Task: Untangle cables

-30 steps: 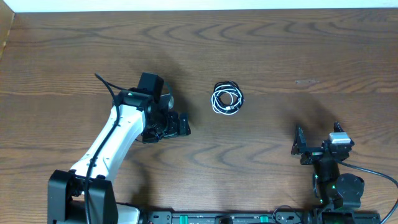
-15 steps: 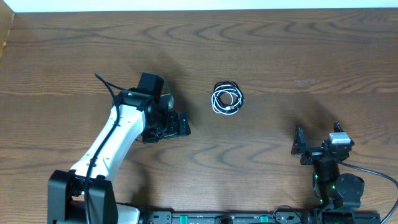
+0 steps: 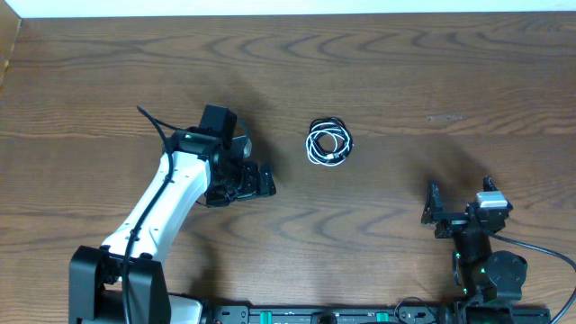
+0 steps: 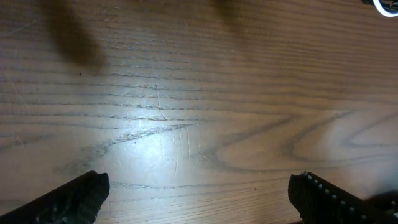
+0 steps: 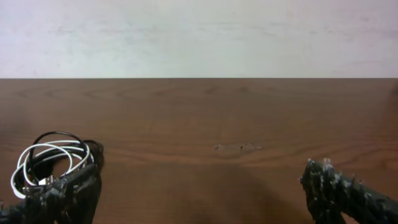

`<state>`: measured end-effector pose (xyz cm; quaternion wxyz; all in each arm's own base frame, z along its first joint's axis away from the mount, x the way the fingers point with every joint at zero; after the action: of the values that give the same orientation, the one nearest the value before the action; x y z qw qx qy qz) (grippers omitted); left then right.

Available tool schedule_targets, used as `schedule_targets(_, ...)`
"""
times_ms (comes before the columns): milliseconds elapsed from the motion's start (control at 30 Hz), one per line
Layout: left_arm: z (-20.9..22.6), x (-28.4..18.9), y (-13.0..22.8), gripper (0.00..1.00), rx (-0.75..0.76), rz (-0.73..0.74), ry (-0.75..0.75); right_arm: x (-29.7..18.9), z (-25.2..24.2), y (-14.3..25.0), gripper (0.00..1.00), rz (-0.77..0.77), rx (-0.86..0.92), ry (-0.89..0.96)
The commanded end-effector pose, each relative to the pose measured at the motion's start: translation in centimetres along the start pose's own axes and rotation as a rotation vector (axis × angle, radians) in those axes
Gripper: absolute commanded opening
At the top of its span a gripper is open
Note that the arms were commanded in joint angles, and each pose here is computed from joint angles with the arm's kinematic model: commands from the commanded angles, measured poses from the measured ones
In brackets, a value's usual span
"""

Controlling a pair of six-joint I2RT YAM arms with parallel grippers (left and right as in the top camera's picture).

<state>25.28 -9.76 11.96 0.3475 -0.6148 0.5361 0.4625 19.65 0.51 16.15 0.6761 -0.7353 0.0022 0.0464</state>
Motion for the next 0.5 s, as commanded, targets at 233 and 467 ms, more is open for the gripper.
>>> schedule_targets(233, -0.2, 0.2, 0.0, 0.98, -0.006, 0.003, 0.008, 0.0, 0.0, 0.1, 0.99, 0.006, 0.002, 0.003)
schedule_targets(467, -0.6, 0.1, -1.2, 0.98, -0.006, -0.051, 0.033, 0.0, 0.0, 0.1, 0.99, 0.006, 0.002, 0.003)
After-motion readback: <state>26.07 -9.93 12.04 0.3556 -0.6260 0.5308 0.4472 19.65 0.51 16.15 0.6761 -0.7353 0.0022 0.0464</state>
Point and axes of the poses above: each gripper's point midway between its finger pads, its own x axis out along the fingers, its own z axis along the line the jaws close on, y = z × x, the point moved 5 cm from there along -x, back along the fingers, and after that the axes turned 7 degrees about -x, right-handed, at the moved point
